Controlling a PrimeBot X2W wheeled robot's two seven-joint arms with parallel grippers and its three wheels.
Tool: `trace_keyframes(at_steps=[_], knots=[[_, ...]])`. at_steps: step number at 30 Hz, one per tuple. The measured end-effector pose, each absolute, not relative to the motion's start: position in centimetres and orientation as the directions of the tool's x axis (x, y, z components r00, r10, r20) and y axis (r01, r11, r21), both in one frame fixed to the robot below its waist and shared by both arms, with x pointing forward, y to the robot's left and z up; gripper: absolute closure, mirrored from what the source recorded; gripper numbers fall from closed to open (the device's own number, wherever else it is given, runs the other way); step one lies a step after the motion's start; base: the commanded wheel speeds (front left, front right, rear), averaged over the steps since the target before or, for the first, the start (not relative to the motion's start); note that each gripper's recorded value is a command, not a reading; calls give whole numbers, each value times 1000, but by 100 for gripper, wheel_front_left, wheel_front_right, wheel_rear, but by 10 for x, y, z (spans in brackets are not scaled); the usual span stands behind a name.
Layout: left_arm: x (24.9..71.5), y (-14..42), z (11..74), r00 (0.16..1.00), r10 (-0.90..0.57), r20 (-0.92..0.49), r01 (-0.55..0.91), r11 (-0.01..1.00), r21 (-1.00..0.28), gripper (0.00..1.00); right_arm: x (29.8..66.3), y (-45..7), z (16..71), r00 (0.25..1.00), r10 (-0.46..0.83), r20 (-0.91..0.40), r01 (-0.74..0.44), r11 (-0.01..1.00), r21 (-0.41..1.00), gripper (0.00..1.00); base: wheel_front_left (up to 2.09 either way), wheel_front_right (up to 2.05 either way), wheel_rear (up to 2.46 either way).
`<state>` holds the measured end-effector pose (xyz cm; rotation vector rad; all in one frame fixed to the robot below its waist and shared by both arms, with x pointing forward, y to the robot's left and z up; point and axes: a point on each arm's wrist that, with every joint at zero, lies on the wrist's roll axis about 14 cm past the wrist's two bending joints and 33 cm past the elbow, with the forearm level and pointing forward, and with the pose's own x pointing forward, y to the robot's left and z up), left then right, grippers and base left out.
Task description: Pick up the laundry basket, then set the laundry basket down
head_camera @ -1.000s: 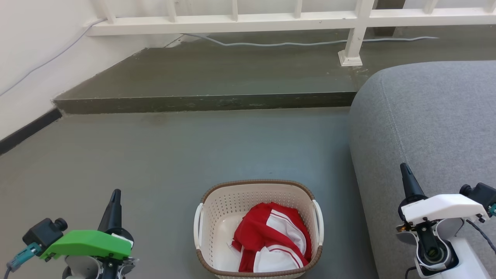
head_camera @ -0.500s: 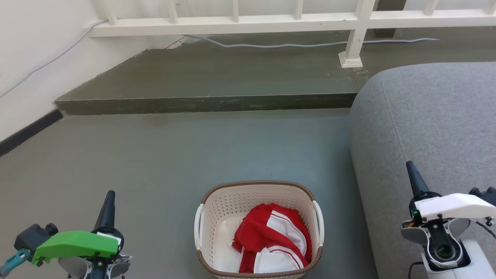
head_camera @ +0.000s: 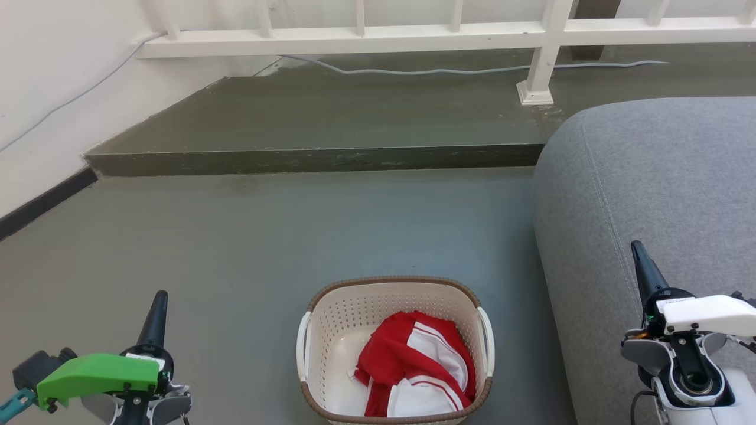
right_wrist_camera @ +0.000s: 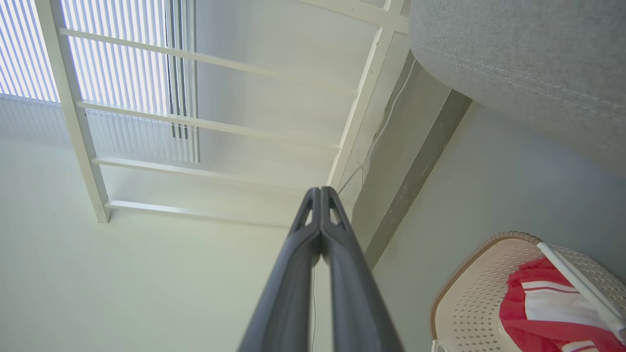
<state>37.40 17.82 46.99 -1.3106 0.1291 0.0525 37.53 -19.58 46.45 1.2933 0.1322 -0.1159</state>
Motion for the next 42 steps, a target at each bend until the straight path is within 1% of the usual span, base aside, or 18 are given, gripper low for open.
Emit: trace_keyframes(at_steps=[21,42], knots=[[374,187,476,994,-31,-100,-100,4,-995,100,376,-205,477,994,-25,-102,102,-7,995,100,0,0,0],[375,187,478,995,-27,-92,-93,-3,-996,100,376,-207,478,995,-29,-94,93,-12,996,100,0,0,0]])
